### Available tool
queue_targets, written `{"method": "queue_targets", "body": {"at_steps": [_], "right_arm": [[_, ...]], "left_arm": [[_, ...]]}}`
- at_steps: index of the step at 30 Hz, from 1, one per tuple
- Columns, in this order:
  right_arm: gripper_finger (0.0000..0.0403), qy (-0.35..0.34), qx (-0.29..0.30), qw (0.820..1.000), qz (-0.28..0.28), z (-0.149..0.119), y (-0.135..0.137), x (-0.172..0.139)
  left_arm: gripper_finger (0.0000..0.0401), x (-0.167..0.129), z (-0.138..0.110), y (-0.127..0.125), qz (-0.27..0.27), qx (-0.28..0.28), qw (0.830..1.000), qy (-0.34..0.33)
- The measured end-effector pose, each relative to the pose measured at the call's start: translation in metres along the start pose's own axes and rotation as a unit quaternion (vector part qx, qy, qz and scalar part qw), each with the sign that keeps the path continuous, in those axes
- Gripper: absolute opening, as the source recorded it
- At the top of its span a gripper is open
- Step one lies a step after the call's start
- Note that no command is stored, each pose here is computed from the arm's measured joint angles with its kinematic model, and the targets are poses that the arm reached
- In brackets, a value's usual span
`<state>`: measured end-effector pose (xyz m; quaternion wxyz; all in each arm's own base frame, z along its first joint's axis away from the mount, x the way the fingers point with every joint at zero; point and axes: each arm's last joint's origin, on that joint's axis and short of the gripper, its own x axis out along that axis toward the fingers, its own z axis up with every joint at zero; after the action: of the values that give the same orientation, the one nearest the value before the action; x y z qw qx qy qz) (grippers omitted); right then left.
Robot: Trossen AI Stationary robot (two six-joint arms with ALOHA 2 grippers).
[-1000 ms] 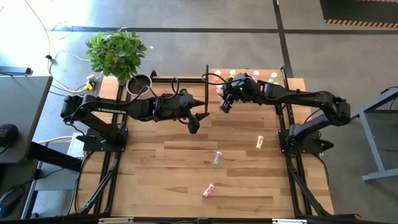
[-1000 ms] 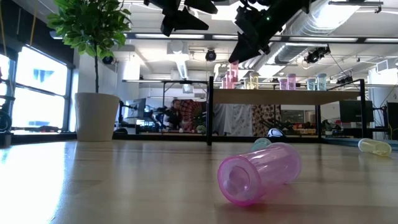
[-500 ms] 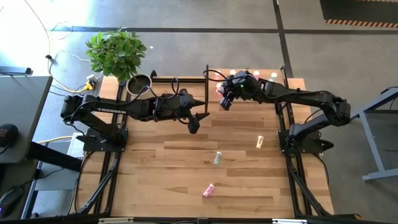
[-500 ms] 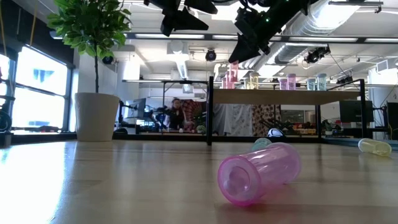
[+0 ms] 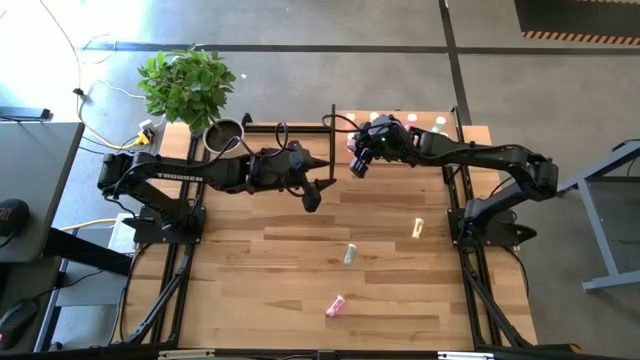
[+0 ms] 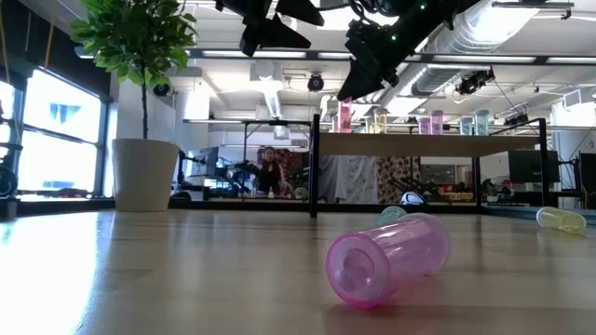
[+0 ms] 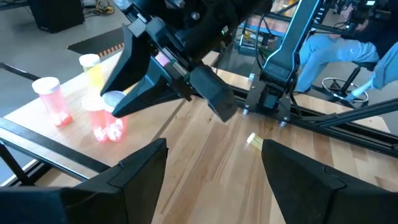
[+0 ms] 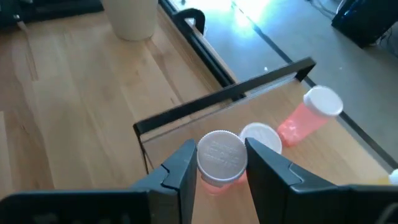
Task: Pick and place medicine bottles onto shelf by color
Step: Put the pink medicine bottle aligned with the other pink medicine bottles on the shelf
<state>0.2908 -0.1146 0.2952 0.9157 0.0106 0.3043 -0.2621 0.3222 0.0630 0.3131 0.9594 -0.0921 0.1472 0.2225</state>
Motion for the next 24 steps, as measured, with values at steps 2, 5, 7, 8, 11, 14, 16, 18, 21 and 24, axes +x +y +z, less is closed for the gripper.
{"method": "queue_targets", "body": {"at_steps": [2,5,7,8,11,14,16,18,21,24], "right_arm": [[0.0106,-0.007,-0.003,1.0,-0.005,0.001,0.0,0.0],[0.0106,-0.013,-0.009,1.0,-0.012,0.003,-0.001,0.0],[0.0106,-0.013,-0.009,1.0,-0.012,0.003,-0.001,0.0],[0.0106,-0.013,-0.009,1.0,-0.012,0.003,-0.001,0.0],[0.0106,-0.013,-0.005,1.0,-0.012,0.003,-0.001,0.0],[0.0106,-0.011,0.004,1.0,-0.008,0.002,0.002,-0.001],[0.0106,-0.007,0.016,1.0,-0.003,0.001,0.005,-0.003],[0.0106,-0.005,0.029,1.0,0.001,0.001,0.009,-0.005],[0.0106,0.004,0.037,0.999,-0.011,-0.001,0.014,-0.007],[0.0106,0.004,0.044,0.999,-0.019,-0.001,0.017,-0.009]], "left_arm": [[0.0255,0.0,0.0,0.0,0.0,0.0,1.0,0.0],[0.0255,0.0,-0.001,0.0,0.001,0.001,1.0,0.003],[0.0255,0.0,-0.001,0.0,0.001,0.001,1.0,0.004],[0.0255,0.0,-0.001,0.0,0.001,0.001,1.0,0.004],[0.0255,0.0,-0.001,0.0,0.001,0.002,1.0,0.005],[0.0255,0.0,-0.001,0.0,0.001,0.008,1.0,0.007],[0.0255,0.0,-0.001,0.0,0.001,0.011,1.0,0.007],[0.0255,0.0,-0.001,0.0,0.001,0.011,1.0,0.007],[0.0255,0.0,-0.001,0.0,0.001,0.011,1.0,0.007],[0.0255,0.0,-0.001,0.0,0.001,0.014,1.0,0.007]]}}
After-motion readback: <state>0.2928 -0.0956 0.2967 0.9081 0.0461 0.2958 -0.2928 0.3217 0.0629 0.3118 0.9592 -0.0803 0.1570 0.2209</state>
